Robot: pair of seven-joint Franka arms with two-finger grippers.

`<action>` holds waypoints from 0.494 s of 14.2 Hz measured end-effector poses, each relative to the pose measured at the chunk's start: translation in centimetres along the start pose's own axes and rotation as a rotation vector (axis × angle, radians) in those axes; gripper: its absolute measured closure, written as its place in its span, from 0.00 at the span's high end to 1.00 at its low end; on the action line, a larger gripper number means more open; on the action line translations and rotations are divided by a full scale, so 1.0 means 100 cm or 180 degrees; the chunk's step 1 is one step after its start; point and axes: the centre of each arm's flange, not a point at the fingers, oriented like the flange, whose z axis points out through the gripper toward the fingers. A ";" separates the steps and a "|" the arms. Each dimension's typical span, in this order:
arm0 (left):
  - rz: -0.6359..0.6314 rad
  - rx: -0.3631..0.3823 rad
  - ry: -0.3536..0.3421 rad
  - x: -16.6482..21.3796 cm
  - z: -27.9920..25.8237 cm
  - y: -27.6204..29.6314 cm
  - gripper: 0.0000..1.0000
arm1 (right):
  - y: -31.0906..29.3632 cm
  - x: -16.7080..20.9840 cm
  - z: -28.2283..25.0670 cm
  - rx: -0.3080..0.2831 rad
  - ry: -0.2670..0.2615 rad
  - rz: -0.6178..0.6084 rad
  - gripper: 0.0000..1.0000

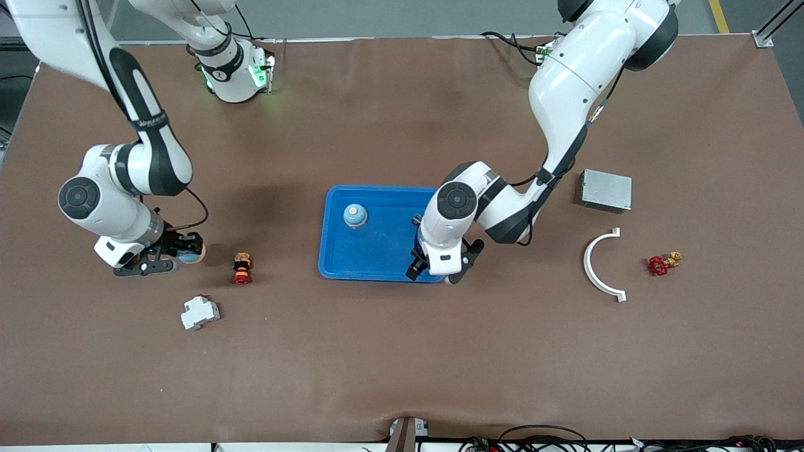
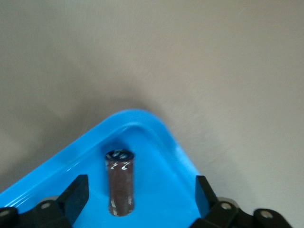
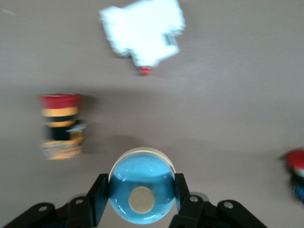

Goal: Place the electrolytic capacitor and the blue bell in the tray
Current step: 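Open the left gripper over the tray while the right gripper lifts the bell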

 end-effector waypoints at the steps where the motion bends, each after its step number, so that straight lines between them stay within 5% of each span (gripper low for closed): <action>1: -0.0001 -0.0018 0.0053 0.013 -0.016 0.003 1.00 | -0.029 0.002 -0.024 -0.0011 -0.0030 0.0111 0.61; 7: 0.0496 0.0187 0.0379 0.130 -0.157 -0.007 1.00 | -0.196 -0.021 -0.055 -0.0013 0.0084 0.0847 0.61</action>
